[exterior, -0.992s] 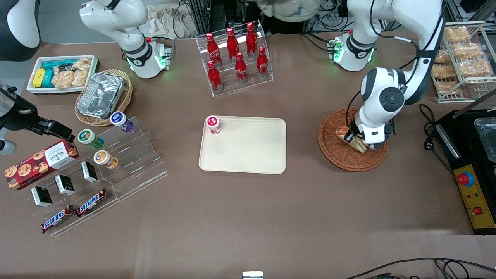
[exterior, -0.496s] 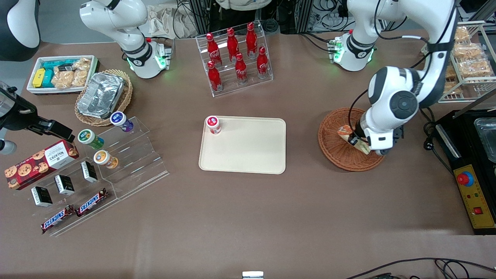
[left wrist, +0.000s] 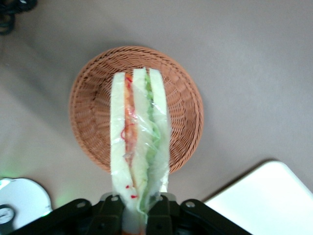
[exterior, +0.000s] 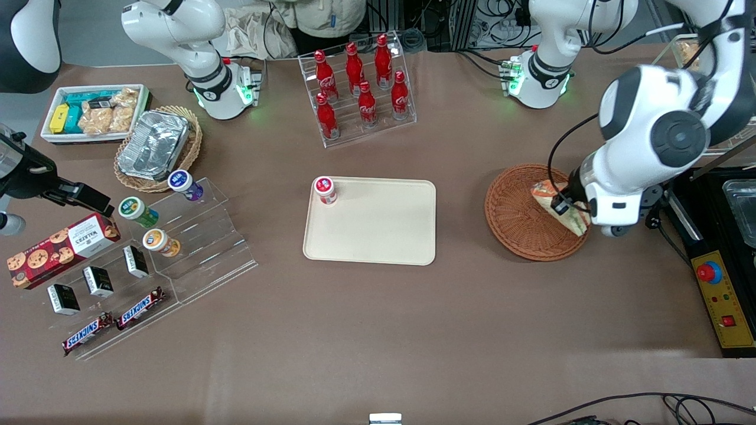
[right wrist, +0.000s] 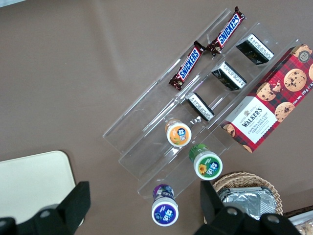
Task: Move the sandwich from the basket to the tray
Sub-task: 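Lift the sandwich out of the basket with the left gripper, then carry the sandwich over the cream tray and lower it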
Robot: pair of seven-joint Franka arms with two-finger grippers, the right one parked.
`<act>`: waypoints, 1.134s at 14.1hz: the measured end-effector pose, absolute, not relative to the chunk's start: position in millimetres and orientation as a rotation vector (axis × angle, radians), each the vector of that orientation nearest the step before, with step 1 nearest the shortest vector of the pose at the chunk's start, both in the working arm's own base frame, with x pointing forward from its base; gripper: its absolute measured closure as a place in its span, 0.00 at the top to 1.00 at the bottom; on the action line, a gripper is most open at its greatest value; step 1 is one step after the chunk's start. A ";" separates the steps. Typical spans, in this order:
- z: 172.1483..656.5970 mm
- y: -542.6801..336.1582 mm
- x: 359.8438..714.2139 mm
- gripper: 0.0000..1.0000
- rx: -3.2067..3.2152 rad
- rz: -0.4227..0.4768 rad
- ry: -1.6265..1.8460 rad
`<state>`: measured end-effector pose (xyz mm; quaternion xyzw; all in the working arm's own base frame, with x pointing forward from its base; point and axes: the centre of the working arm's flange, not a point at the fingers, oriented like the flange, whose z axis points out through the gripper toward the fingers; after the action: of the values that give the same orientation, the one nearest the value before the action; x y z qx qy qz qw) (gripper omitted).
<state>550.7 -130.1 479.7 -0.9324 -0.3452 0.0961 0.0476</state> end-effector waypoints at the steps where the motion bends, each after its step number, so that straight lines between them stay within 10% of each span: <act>1: 492.4 -130.2 550.9 0.16 -2.849 0.301 -1.031; 16: 524.8 -288.0 493.9 0.16 -3.026 0.336 -0.531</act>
<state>493.9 -288.0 524.8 -0.9788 -0.1718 0.1088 0.0254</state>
